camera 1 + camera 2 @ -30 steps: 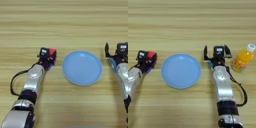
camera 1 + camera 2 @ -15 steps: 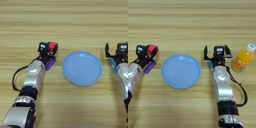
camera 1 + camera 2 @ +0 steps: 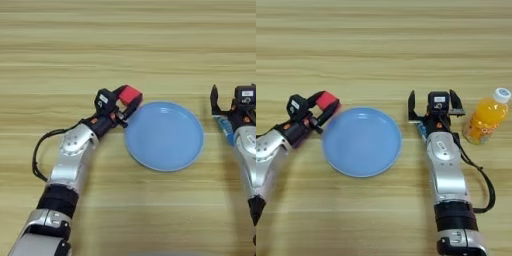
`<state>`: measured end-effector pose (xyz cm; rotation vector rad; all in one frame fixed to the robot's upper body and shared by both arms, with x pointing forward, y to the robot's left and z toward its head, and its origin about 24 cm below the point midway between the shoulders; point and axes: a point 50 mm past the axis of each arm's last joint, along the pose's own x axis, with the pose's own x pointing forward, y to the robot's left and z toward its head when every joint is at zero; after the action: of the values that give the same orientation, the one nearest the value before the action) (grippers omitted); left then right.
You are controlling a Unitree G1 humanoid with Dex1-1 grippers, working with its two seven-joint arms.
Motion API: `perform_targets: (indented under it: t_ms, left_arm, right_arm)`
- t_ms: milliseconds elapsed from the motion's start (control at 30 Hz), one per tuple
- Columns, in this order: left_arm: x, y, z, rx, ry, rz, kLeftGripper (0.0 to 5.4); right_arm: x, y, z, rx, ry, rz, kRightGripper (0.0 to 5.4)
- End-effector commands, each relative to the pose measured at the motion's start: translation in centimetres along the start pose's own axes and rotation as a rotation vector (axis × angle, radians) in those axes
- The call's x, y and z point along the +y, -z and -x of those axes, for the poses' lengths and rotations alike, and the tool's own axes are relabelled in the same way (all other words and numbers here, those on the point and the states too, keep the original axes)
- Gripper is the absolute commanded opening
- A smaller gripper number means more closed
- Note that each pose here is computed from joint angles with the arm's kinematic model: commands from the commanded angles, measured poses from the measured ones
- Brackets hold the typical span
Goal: Move the objects on the table
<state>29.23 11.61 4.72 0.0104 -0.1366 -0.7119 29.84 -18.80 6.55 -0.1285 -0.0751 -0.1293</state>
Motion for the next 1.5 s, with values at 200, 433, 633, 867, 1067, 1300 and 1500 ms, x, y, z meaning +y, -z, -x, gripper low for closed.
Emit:
perform_targets:
  t_ms: [200, 433, 633, 867, 1067, 1300, 1500]
  left_arm:
    - [-3.3, 1.5, 0.7, 0.057, 0.205, -0.043, 2.28]
    - [-4.7, 2.5, 0.3, 0.091, 0.268, -0.065, 2.28]
    - [-5.7, 1.9, -1.1, 0.086, 0.326, -0.090, 2.28]
    - [-6.1, 1.9, -1.6, 0.100, 0.344, -0.106, 2.28]
    - [-5.9, 2.1, -1.5, 0.112, 0.328, -0.112, 2.57]
    - [-5.7, 2.4, -1.5, 0.124, 0.303, -0.112, 3.23]
    - [-5.6, 2.4, -1.5, 0.125, 0.293, -0.111, 3.73]
  right_arm:
    - [0.0, -0.3, -0.3, -0.017, 0.001, -0.006, 5.40]
    - [0.1, -0.4, -0.3, -0.017, 0.000, -0.007, 5.40]
    - [0.3, -0.4, -0.3, -0.016, -0.003, -0.008, 5.40]
    - [0.4, -0.5, -0.2, -0.020, -0.001, -0.009, 5.40]
    - [0.4, -0.5, -0.2, -0.019, -0.001, -0.009, 5.40]
    - [0.3, -0.4, -0.2, -0.019, 0.001, -0.008, 5.40]
    - [0.3, -0.4, -0.2, -0.019, 0.000, -0.008, 5.40]
